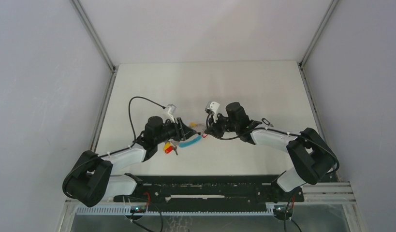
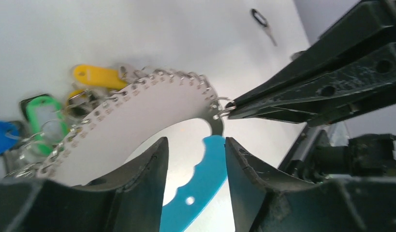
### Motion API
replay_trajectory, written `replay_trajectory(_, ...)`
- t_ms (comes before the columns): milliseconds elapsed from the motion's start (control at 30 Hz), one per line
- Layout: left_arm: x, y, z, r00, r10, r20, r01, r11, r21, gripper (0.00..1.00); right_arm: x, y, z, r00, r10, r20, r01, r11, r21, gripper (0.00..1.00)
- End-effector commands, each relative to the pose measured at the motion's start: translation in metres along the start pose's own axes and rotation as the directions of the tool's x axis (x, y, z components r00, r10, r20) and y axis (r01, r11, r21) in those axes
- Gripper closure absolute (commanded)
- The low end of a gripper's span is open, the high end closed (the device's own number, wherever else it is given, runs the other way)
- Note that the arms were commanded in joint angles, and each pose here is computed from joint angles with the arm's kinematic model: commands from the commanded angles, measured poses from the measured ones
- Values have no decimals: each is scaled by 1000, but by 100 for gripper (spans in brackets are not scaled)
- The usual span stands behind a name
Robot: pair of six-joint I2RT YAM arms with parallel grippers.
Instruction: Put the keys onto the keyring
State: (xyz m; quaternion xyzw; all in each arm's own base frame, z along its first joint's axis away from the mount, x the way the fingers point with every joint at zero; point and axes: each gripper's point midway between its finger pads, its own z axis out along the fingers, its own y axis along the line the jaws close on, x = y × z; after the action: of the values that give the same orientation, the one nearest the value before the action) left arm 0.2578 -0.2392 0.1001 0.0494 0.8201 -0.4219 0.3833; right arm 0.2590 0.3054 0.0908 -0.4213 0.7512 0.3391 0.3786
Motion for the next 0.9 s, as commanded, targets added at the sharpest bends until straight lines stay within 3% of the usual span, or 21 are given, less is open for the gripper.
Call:
replay_trajectory(0, -8, -37, -4, 999, 34, 38, -41, 980, 196, 47, -51, 20, -5, 973, -126, 193, 151, 981, -120, 100)
replay_trajectory(333, -4, -43, 5, 999, 23, 31, -30, 969, 245, 44, -47, 23, -6, 973, -143, 183, 171, 974, -148, 100)
replay_trajectory(400, -6, -40, 4, 998, 38, 56, -50, 970, 240, 46, -45, 26, -7, 972, -151, 178, 181, 970, -164, 100)
replay_trajectory(500, -12, -36, 2, 981, 162, 107, -183, 958, 221, 47, -40, 30, -10, 971, -175, 165, 206, 959, -196, 100)
replay_trajectory(667, -25, -36, -4, 911, 372, 180, -403, 895, 190, 42, -38, 30, -18, 970, -206, 128, 231, 944, -235, 100)
replay_trajectory(800, -35, -36, -7, 828, 501, 251, -545, 823, 159, 36, -37, 28, -21, 965, -239, 107, 260, 919, -296, 100)
replay_trajectory(867, -32, -40, -6, 769, 570, 290, -628, 757, 180, 34, -37, 25, -21, 953, -283, 107, 302, 907, -293, 100)
